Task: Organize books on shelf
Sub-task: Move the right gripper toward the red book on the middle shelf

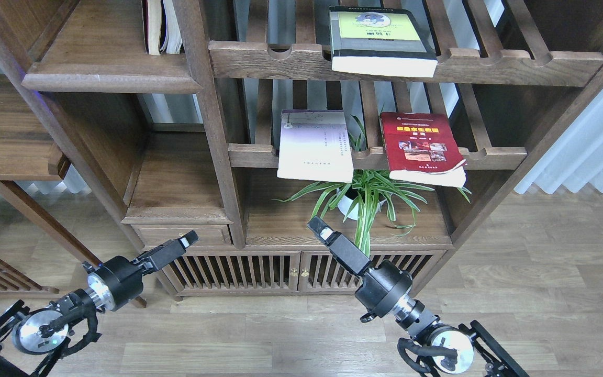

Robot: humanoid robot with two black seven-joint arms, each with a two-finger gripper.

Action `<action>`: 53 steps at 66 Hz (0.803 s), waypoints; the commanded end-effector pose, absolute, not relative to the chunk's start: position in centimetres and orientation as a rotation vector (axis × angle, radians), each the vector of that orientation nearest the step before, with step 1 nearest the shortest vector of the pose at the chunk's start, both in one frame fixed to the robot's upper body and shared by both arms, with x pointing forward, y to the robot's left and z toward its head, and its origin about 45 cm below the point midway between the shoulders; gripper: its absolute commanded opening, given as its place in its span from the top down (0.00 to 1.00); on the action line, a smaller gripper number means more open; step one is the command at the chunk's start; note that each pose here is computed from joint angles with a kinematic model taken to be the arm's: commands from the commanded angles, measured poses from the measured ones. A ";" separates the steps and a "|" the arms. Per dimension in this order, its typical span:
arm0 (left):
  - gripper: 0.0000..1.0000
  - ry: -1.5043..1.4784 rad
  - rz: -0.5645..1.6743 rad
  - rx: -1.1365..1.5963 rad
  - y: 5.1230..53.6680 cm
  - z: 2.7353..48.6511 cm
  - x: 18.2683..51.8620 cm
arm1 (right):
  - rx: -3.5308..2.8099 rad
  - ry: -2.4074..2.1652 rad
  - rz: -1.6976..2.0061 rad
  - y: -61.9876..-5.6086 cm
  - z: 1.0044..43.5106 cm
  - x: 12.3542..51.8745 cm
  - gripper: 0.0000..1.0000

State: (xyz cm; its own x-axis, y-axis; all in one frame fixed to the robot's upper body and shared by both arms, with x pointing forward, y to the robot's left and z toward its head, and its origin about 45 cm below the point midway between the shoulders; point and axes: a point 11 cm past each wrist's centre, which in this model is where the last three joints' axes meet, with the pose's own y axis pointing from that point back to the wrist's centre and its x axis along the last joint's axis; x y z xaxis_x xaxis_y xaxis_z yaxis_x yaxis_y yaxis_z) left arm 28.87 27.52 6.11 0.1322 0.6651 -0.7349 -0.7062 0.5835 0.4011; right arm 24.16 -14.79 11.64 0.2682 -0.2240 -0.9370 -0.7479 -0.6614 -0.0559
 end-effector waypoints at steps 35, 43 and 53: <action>0.00 1.112 0.987 -0.103 28.1 6.5 29.1 | -1.991 1.015 1.493 -16.5 7.4 23.6 0.01; 0.00 1.121 0.993 -0.104 28.2 6.2 28.7 | -1.996 1.013 1.482 -16.5 7.5 24.0 0.01; 0.00 1.141 1.001 -0.120 28.3 5.9 28.2 | -1.959 0.996 1.499 -16.3 7.6 23.9 0.01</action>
State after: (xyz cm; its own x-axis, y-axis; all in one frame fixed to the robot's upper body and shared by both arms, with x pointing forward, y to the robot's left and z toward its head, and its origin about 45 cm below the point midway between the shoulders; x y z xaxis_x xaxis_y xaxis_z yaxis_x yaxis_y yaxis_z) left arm 28.57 28.21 6.14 0.0690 0.6093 -0.7899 -0.7093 0.5868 0.3907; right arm 24.01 -16.46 7.58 0.1500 -0.2837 -0.9471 -0.7766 -0.6267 0.0647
